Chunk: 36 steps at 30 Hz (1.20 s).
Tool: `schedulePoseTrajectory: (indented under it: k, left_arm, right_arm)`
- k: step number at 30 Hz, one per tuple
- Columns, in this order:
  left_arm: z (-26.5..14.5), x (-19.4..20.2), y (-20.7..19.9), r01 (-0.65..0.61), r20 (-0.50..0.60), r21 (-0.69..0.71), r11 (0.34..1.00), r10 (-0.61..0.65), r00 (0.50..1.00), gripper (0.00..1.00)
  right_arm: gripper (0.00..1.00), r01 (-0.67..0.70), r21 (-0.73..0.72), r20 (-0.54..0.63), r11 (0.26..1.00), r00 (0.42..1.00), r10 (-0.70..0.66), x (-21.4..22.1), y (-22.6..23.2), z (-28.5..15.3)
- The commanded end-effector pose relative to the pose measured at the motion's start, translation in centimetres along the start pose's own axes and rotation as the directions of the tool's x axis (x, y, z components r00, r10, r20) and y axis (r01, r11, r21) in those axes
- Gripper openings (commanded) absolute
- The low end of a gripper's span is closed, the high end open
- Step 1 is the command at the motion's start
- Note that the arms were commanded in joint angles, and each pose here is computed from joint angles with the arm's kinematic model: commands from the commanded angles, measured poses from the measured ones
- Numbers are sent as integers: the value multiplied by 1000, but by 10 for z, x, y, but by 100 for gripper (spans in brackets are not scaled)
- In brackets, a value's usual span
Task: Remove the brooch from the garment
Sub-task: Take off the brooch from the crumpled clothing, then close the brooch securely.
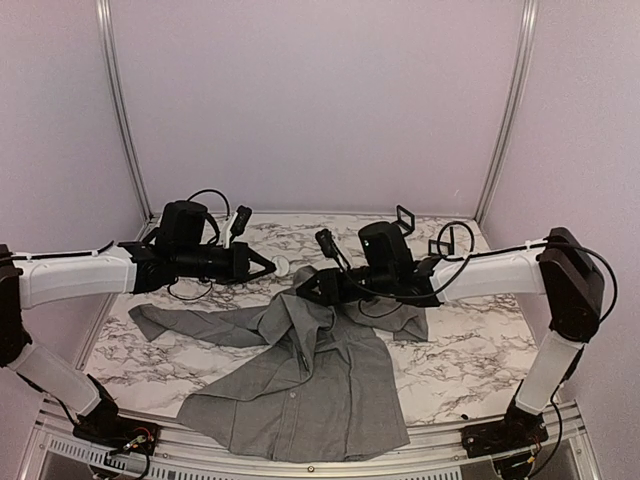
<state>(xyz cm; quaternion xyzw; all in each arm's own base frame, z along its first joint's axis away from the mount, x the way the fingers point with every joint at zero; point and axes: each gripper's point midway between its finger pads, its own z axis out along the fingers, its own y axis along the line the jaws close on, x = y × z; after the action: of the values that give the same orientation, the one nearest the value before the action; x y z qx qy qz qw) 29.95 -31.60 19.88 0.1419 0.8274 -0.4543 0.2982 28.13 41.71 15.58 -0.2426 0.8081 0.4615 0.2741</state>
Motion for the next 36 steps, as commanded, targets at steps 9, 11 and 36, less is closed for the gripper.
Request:
schedulePoseTrajectory:
  k: [9, 11, 36]
  left_arm:
    - [-11, -13, -29, -91, 1, 91, 992, 91, 996, 0]
    - [-12, -14, -35, -106, 0, 118, 987, 107, 994, 0]
    - [-3, 6, -83, -208, -73, 295, 933, 239, 968, 0]
  right_arm:
    - [63, 90, 6, 148, 996, 985, -90, -45, 27, -42]
    - [65, 98, 12, 172, 995, 980, -99, -51, 28, -50]
    - [70, 220, -177, 219, 959, 959, -180, -75, 54, -89]
